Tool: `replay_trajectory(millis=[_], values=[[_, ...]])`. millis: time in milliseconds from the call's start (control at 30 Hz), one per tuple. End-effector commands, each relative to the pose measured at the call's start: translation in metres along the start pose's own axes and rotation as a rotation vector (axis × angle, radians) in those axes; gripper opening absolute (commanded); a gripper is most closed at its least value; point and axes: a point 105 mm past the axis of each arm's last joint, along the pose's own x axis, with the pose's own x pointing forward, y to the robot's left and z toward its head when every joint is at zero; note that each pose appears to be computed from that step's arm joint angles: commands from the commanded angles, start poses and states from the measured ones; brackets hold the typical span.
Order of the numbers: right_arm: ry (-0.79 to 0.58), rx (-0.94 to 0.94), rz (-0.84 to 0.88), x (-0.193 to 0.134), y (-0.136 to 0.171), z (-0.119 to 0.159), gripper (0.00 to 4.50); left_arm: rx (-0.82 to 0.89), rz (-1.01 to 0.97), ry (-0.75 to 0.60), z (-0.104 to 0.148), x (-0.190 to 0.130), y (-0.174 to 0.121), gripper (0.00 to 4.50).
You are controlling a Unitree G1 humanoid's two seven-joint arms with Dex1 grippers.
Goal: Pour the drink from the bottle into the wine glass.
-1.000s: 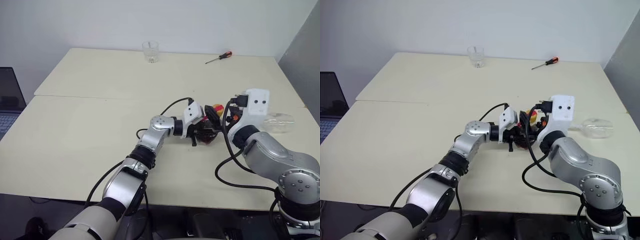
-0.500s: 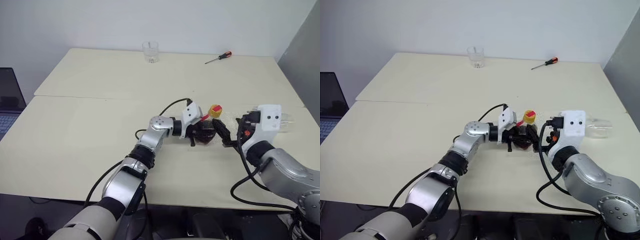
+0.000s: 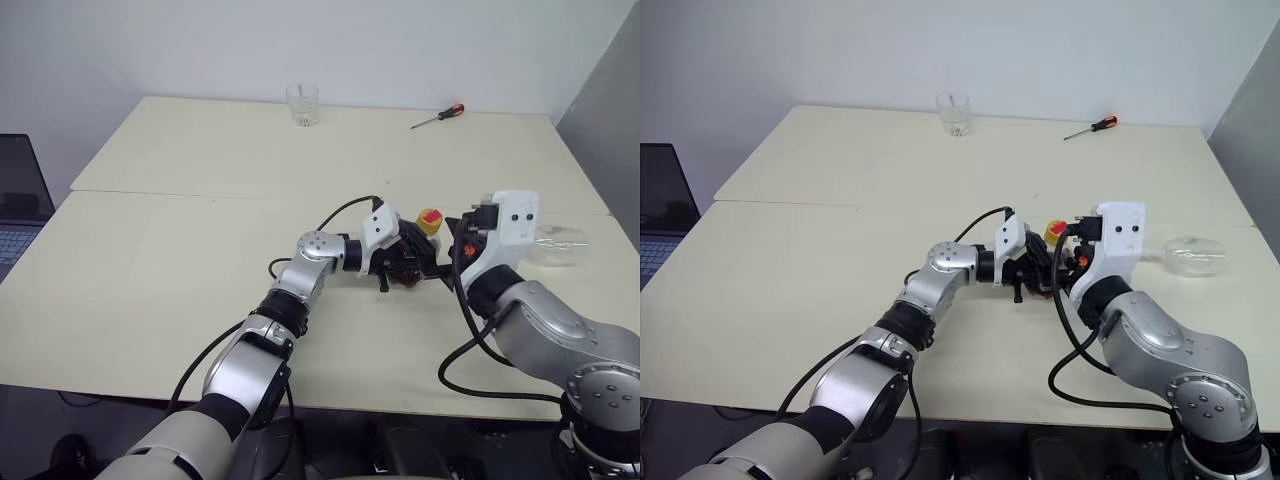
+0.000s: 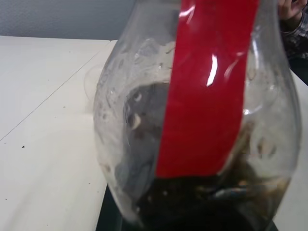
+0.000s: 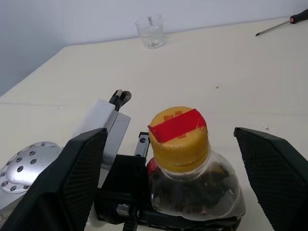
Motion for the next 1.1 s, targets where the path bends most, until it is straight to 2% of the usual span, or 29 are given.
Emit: replay_trajectory(millis=[33,600,1100], values=[[-0.058,-0.004,-0.019,0.003,0.000,0.012,4.50,0.052,0.001,-0.058,0.019,0.002,0.001,0.74],[-0.071,-0.010,-0.095,0.022,-0.007,0.019,4.50,0.056,-0.007,-0.060,0.021,0.003,0.000,0.74],[-0.068,-0.014,-0.187,0.021,-0.034,0.020,4.50,0.062,0.004,-0.066,0.024,0.001,0.003,0.73]])
